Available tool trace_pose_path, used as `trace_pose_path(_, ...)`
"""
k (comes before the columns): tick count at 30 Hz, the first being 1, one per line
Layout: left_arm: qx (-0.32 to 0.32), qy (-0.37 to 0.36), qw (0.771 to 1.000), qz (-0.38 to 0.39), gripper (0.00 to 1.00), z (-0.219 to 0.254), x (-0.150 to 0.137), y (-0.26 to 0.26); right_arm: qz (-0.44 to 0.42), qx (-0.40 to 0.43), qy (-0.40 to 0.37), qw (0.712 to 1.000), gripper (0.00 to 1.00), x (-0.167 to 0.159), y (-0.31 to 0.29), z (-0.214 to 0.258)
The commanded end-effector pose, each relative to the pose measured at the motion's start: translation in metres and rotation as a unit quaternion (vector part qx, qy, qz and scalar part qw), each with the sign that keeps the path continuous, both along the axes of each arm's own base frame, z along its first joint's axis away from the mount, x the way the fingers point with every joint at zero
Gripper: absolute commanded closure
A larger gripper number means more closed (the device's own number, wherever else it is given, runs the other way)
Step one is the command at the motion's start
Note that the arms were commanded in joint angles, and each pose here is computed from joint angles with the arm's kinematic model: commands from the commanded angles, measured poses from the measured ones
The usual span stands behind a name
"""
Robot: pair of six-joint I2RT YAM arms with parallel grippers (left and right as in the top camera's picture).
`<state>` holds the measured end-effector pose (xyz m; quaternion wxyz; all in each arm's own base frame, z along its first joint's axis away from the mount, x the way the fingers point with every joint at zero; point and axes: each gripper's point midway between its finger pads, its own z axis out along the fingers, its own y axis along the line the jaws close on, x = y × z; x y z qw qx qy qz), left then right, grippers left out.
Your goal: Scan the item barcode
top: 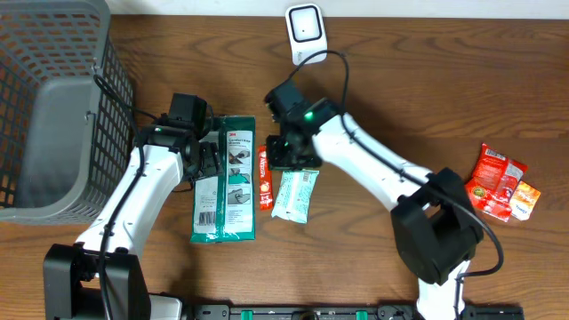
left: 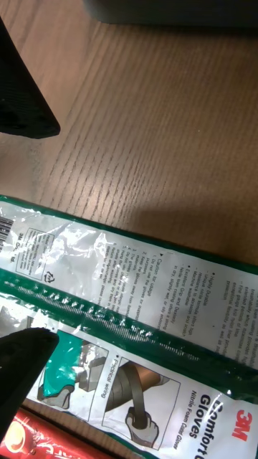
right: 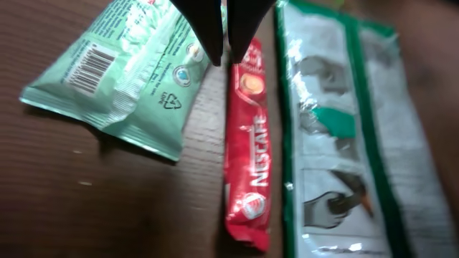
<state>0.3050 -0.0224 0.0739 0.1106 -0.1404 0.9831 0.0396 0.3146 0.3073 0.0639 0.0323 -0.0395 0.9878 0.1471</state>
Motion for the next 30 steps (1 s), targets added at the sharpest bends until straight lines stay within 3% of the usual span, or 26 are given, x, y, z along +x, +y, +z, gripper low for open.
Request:
trace_pose_path(1, 0.002, -0.011, 1.000, 0.001, 0.15, 0.007, 0.005, 0.002, -0.055, -0.082, -0.073, 0.992, 0.99, 0.009, -0.010, -0.001)
trace_pose_path(9, 0.002, -0.011, 1.000, 0.001, 0.15, 0.007, 0.005, 0.002, -0.057, -0.100, -0.113, 0.987, 0.99, -0.010, 0.007, -0.021)
trace_pose_path(30, 0.002, -0.011, 1.000, 0.001, 0.15, 0.007, 0.005, 0.002, -0.033, -0.138, -0.106, 0.984, 0.99, -0.025, -0.013, -0.047)
